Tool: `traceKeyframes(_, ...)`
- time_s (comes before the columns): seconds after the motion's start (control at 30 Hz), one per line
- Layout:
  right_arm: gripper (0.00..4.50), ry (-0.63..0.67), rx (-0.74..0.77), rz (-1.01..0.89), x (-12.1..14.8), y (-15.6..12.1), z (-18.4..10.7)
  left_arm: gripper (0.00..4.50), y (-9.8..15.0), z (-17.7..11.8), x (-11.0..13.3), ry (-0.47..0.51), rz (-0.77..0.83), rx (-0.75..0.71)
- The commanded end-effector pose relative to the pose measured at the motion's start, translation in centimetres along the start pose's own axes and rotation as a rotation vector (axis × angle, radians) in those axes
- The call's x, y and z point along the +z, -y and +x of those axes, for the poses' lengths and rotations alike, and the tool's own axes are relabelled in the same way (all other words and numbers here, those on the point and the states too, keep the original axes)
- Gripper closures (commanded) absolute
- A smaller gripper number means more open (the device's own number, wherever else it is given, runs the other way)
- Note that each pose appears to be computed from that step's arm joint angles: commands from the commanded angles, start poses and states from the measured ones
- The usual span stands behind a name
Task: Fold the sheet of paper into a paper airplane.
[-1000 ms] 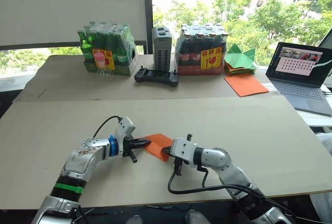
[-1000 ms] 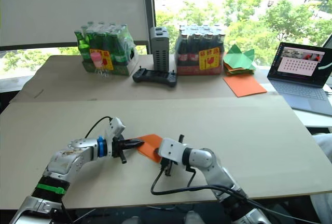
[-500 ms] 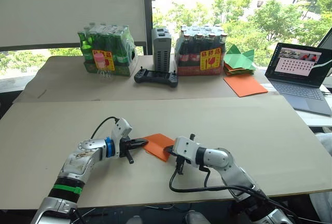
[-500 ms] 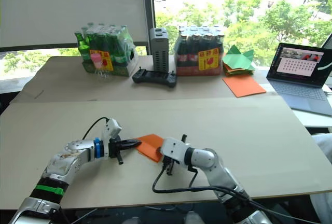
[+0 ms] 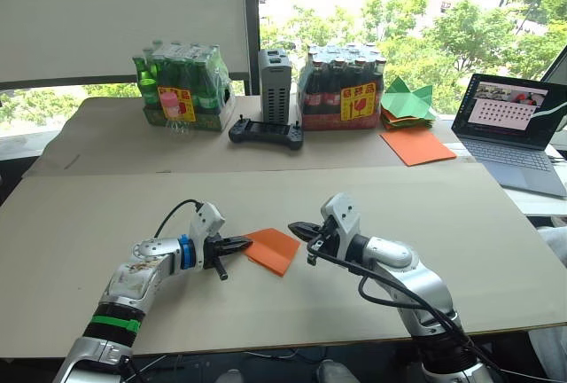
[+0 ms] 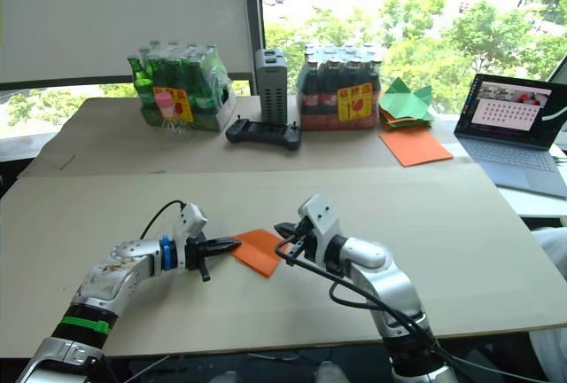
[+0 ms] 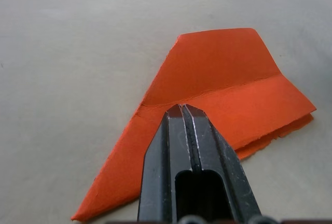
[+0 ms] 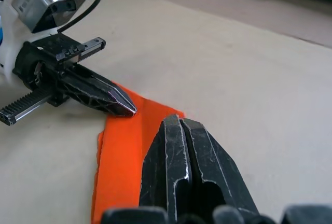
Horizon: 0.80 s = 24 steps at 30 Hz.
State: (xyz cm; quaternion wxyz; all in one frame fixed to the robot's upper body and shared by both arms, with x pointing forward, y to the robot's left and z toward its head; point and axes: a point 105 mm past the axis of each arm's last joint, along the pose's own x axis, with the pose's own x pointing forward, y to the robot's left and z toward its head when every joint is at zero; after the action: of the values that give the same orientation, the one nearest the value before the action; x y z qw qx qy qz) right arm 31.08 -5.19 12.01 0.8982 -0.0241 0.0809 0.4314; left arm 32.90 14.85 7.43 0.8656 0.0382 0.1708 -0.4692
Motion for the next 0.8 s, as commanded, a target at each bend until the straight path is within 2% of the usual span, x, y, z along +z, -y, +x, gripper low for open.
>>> traceKeyframes(0.03, 3.6, 0.063, 0.003, 0.022, 1.8, -0.5, -0.2, 4.5, -0.4, -0.4, -2.7, -0.099, -0.051, 0.035)
traceKeyframes(0.17, 2.23, 0.042, -0.003, 0.047, 1.5, -0.6, -0.1, 4.5, -0.4, -0.5, -2.7, -0.099, -0.051, 0.035)
traceKeyframes(0.6, 2.23, -0.017, -0.033, 0.209, -0.4, -0.4, 0.2, 4.5, -0.5, -0.7, -2.6, -0.102, -0.049, 0.039)
traceKeyframes(0.8, 2.23, -0.027, -0.048, 0.22, -0.8, 0.0, 0.2, 4.5, -0.4, -0.7, -2.5, -0.096, -0.05, 0.041)
